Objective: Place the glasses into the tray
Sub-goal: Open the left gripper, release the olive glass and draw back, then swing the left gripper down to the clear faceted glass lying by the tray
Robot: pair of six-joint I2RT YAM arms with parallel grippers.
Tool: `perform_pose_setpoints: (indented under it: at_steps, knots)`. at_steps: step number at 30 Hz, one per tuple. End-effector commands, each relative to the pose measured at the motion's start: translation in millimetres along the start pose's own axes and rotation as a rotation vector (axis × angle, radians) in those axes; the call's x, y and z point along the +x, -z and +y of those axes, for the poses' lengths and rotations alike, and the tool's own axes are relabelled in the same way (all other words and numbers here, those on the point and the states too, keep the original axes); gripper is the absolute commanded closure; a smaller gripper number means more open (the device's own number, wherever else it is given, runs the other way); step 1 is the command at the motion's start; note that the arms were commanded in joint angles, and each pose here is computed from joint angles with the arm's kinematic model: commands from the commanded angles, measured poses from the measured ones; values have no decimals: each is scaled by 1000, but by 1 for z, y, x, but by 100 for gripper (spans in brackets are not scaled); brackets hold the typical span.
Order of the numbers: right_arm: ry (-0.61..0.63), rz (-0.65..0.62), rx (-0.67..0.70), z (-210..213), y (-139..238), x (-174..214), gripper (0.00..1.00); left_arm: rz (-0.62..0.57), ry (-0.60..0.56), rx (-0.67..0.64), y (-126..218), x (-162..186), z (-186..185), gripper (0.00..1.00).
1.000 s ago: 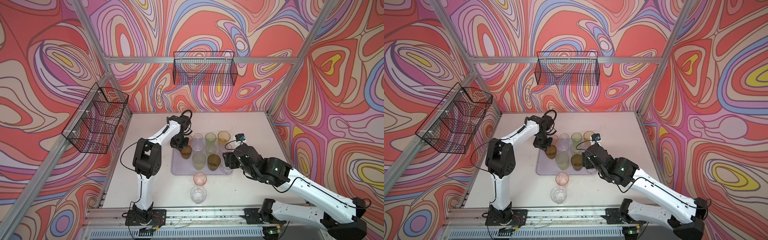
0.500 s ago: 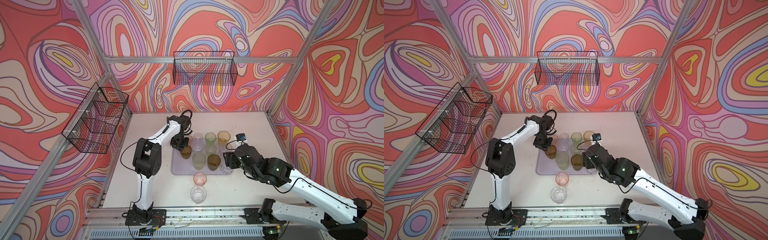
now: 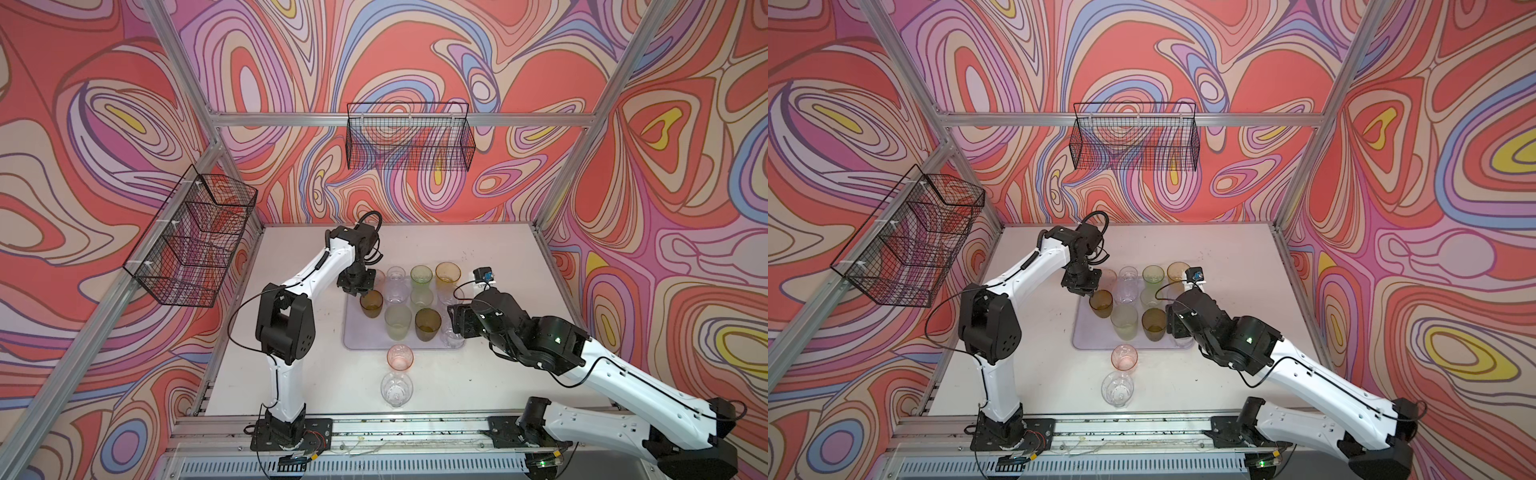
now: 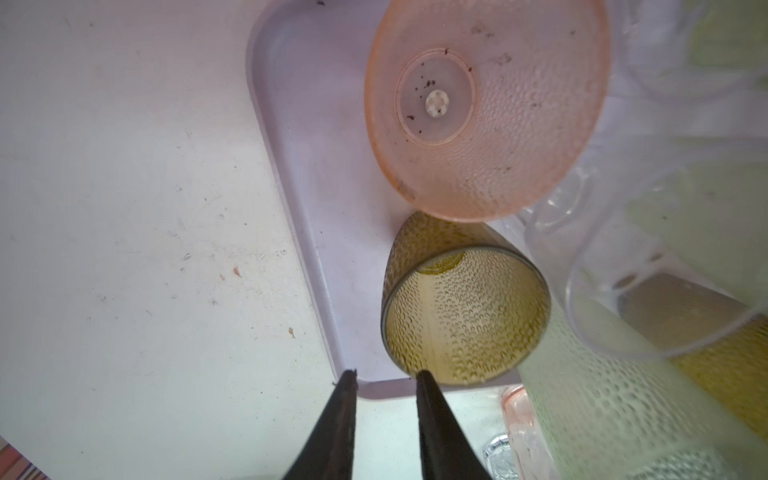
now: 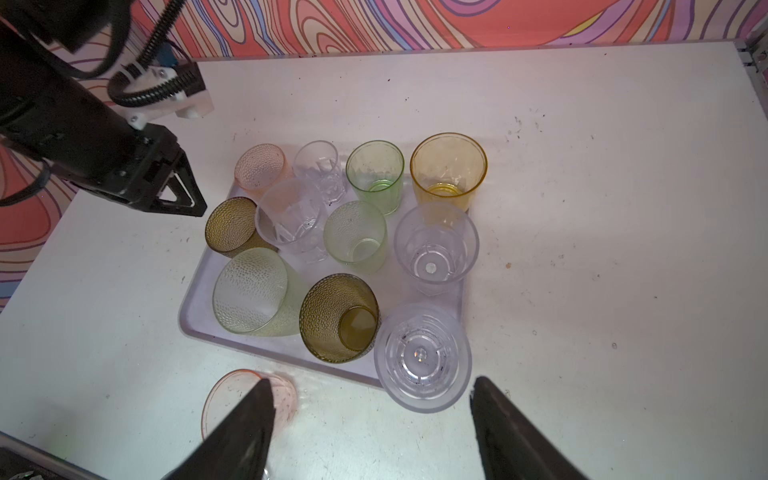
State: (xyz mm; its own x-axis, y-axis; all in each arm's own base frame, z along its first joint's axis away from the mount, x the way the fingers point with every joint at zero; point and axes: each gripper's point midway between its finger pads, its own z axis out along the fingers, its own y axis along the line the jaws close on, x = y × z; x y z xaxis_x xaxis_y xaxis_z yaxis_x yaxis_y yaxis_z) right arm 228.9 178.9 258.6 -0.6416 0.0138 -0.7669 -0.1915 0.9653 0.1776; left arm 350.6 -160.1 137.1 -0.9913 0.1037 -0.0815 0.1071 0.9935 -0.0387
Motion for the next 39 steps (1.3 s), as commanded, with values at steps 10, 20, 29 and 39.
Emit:
perform_pose_setpoints:
  at_steps: [10, 20, 29, 39]
  knots:
    - [-3, -20, -15, 2, 4, -5, 23, -29, 17, 53, 58, 67, 14, 60]
    - [-4, -20, -19, 3, 1, -3, 23, -60, -33, 102, 85, 119, 5, 55]
    - [-5, -17, -24, 4, 0, -2, 23, -54, -136, 149, 83, 161, -18, 54]
    - [-3, -14, -22, 4, -2, 0, 23, -111, -266, 188, 76, 194, -46, 54]
